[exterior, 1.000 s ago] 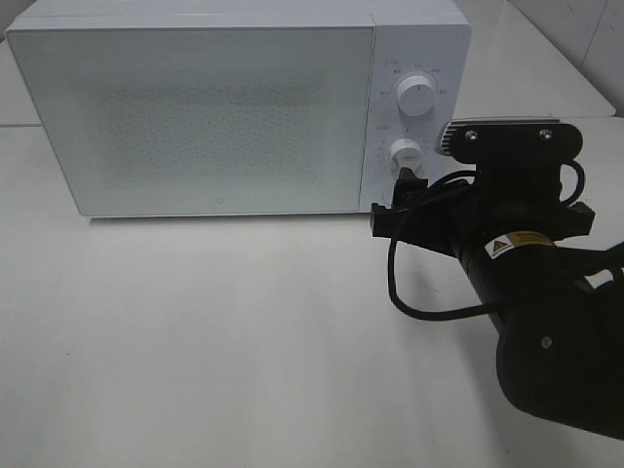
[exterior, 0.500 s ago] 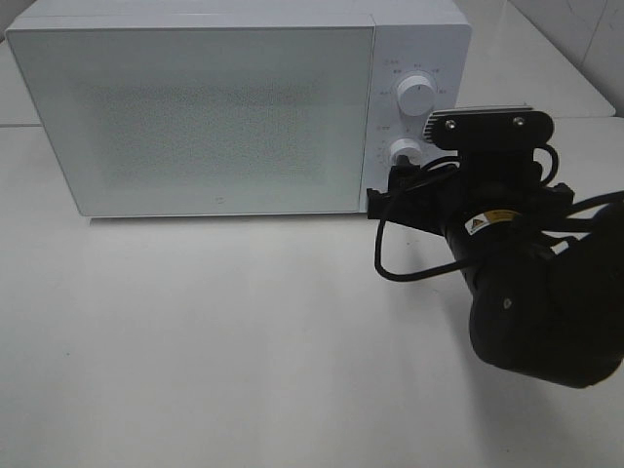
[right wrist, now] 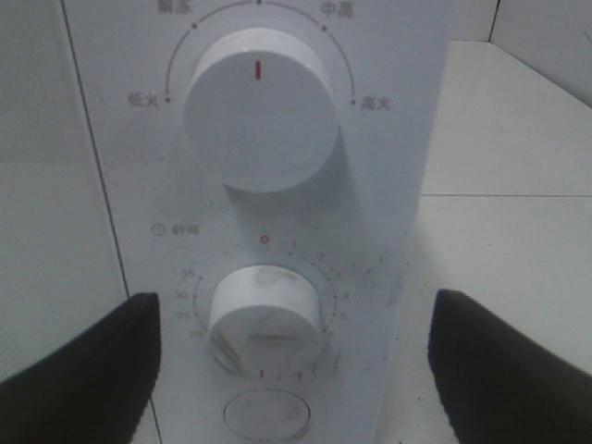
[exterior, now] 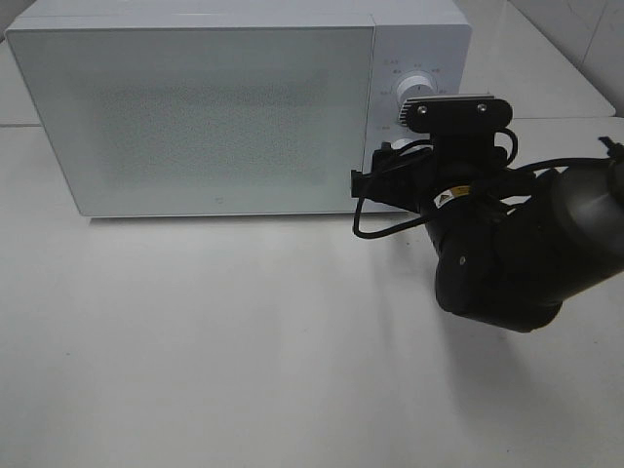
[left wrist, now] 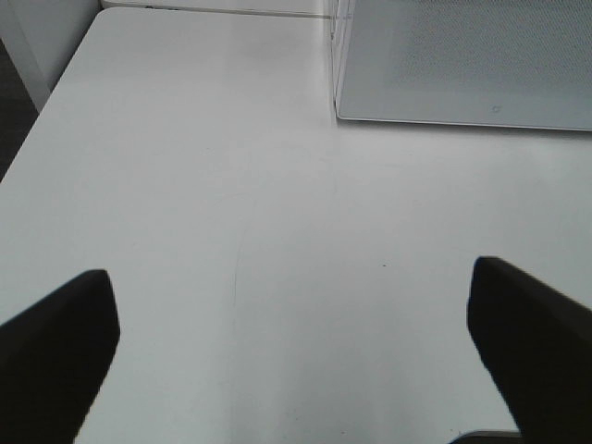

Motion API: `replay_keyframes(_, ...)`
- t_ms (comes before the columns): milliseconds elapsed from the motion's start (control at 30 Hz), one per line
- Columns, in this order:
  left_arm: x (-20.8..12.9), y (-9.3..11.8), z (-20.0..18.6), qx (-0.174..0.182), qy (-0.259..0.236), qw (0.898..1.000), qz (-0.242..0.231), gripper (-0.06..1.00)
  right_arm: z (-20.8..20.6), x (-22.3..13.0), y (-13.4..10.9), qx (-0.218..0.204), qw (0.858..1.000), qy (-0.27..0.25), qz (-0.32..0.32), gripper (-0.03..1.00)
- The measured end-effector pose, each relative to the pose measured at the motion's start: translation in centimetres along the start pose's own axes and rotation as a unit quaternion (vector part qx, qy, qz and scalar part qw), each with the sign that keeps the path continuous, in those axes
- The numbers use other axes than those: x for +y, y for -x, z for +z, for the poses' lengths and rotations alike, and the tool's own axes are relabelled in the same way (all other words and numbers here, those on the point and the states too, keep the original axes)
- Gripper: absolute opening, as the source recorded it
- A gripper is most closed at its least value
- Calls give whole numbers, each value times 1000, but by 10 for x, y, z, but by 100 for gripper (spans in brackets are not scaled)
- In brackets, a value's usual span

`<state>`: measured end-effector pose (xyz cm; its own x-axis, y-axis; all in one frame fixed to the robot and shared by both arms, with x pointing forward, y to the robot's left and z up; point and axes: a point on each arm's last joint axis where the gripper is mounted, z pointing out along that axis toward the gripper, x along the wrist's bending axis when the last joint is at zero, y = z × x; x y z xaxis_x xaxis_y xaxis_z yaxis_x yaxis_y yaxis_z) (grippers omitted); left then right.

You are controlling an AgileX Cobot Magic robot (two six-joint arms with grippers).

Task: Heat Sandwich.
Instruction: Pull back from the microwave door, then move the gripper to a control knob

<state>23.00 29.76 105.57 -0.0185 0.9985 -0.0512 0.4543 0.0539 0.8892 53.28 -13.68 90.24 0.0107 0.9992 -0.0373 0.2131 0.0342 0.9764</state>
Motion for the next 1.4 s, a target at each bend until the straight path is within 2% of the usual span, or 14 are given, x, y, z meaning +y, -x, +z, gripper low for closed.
replay_keyframes(400,0,0,0,0,0,1000,0,97,28,-10,-7,5,1000,-13,-3,77)
replay_keyframes(800,0,0,0,0,0,1000,0,97,30,-11,-7,7,1000,-20,-3,75)
replay_keyframes(933,0,0,0,0,0,1000,0,97,30,-12,-7,7,1000,-23,-3,67)
replay_keyframes(1067,0,0,0,0,0,1000,0,97,29,-11,-10,10,1000,-21,-2,50)
replay_keyframes(1100,0,0,0,0,0,1000,0,97,29,-11,-10,10,1000,-21,-2,50)
replay_keyframes(1133,0,0,0,0,0,1000,0,97,29,-10,-10,5,1000,-20,2,43)
replay_keyframes(1400,0,0,0,0,0,1000,0,97,29,-10,-10,3,1000,-20,4,43)
